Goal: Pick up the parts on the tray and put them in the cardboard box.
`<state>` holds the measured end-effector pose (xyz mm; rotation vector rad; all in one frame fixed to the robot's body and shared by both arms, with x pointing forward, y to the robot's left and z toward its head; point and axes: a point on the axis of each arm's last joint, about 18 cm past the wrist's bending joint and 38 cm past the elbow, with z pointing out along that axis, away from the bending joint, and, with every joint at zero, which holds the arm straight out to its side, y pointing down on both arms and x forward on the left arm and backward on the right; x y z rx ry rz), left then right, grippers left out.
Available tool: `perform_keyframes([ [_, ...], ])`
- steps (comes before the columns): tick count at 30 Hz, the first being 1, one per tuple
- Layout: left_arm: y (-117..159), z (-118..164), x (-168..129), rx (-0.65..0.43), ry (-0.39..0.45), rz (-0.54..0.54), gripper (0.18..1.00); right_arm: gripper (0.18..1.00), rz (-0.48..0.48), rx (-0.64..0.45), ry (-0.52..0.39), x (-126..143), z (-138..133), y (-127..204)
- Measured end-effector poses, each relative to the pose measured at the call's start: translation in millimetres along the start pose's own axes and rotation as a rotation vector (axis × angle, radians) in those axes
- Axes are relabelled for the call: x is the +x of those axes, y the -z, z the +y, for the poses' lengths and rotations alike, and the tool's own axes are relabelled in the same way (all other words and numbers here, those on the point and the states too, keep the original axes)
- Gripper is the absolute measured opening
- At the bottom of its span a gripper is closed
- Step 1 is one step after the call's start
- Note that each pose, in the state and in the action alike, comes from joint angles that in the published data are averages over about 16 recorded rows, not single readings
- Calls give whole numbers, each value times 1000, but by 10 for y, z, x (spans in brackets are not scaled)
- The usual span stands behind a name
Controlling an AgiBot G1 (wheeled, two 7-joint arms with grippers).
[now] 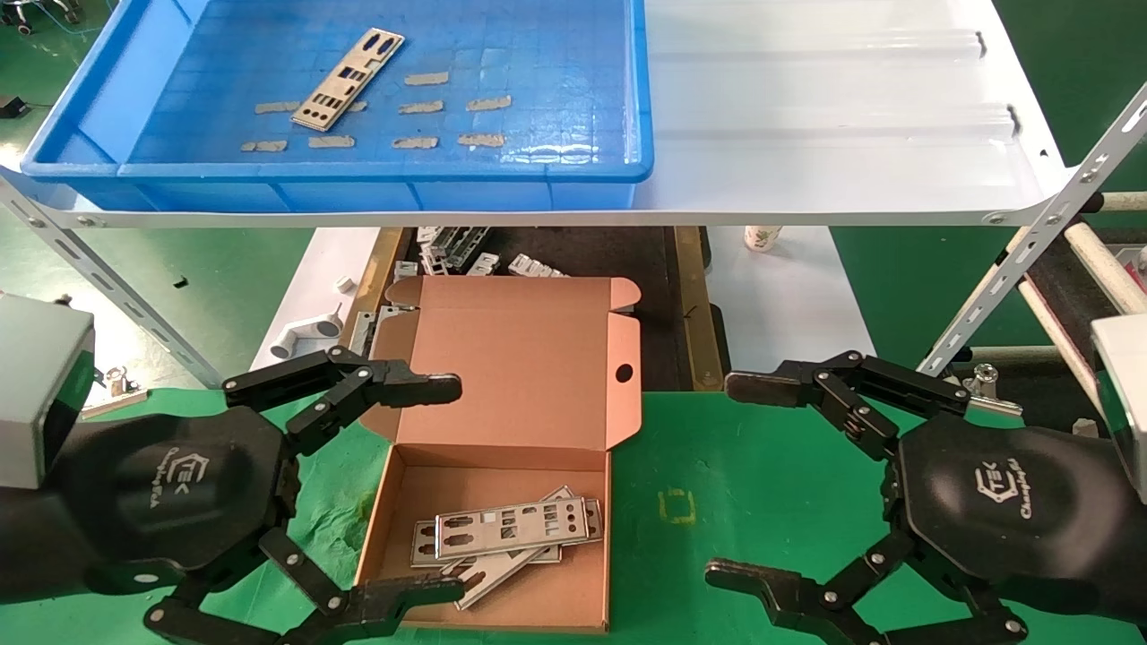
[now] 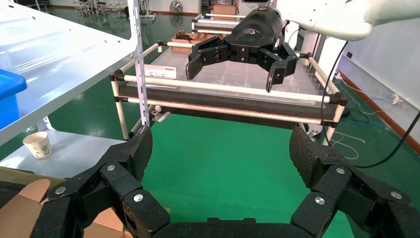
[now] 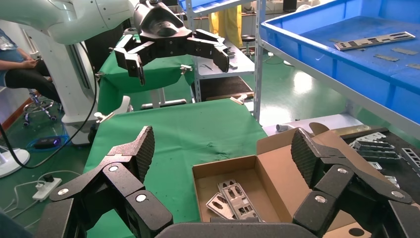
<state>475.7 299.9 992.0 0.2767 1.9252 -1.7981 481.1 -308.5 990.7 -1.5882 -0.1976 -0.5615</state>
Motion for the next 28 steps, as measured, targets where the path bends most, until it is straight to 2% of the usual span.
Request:
perform_keyframes([
  [28, 0, 0, 0, 0, 0, 0, 1001, 1001, 0, 0, 0, 0, 0, 0],
])
